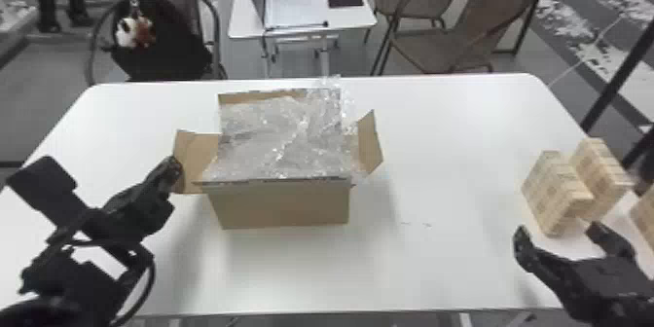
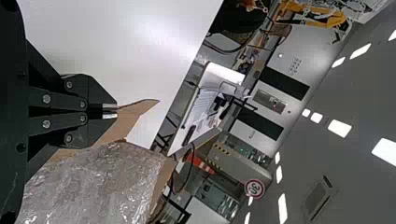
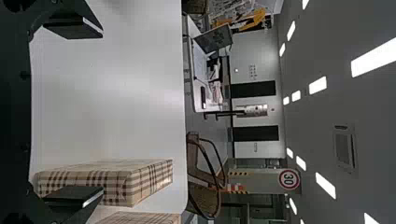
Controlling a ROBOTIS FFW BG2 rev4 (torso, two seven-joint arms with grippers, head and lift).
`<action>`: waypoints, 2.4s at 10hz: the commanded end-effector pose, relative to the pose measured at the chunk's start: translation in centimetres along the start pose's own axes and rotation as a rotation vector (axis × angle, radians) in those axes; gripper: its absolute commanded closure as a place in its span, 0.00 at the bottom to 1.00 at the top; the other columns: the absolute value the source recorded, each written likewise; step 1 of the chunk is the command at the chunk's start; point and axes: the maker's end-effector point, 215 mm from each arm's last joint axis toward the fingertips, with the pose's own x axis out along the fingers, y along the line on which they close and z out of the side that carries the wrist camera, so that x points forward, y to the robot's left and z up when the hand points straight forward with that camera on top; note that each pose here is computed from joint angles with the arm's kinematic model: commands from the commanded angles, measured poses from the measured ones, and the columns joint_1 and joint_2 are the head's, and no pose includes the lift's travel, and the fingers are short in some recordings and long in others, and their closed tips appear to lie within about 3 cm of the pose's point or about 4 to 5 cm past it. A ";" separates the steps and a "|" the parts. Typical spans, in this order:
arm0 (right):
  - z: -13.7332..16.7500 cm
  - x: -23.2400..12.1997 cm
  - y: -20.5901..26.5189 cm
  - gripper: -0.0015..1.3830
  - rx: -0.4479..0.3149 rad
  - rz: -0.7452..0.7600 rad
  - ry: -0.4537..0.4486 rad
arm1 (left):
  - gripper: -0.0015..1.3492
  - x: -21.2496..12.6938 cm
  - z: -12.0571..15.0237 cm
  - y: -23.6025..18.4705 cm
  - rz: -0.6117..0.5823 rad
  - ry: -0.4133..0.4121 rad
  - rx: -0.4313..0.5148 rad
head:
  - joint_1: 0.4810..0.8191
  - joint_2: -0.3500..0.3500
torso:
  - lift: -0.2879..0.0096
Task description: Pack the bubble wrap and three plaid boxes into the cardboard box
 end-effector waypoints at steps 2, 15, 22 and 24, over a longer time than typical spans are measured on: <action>-0.4 -0.1 -2.3 0.09 -0.055 -0.070 -0.001 | 0.90 -0.1 0.0 0.1 0.002 -0.003 -0.001 | 0.63 0.53 | 0.38; -1.5 5.8 -7.9 0.54 -0.080 -0.173 -0.059 | 0.90 0.1 0.5 -0.4 -0.014 -0.019 0.008 | 0.63 0.43 | 0.38; -1.1 5.2 -4.5 0.73 0.027 -0.116 -0.075 | 0.90 0.1 0.3 -0.4 -0.017 -0.019 0.011 | 0.63 0.46 | 0.38; 5.3 7.5 2.1 0.73 0.104 0.065 -0.111 | 0.90 0.2 0.5 -0.4 -0.016 -0.023 0.017 | 0.63 0.48 | 0.38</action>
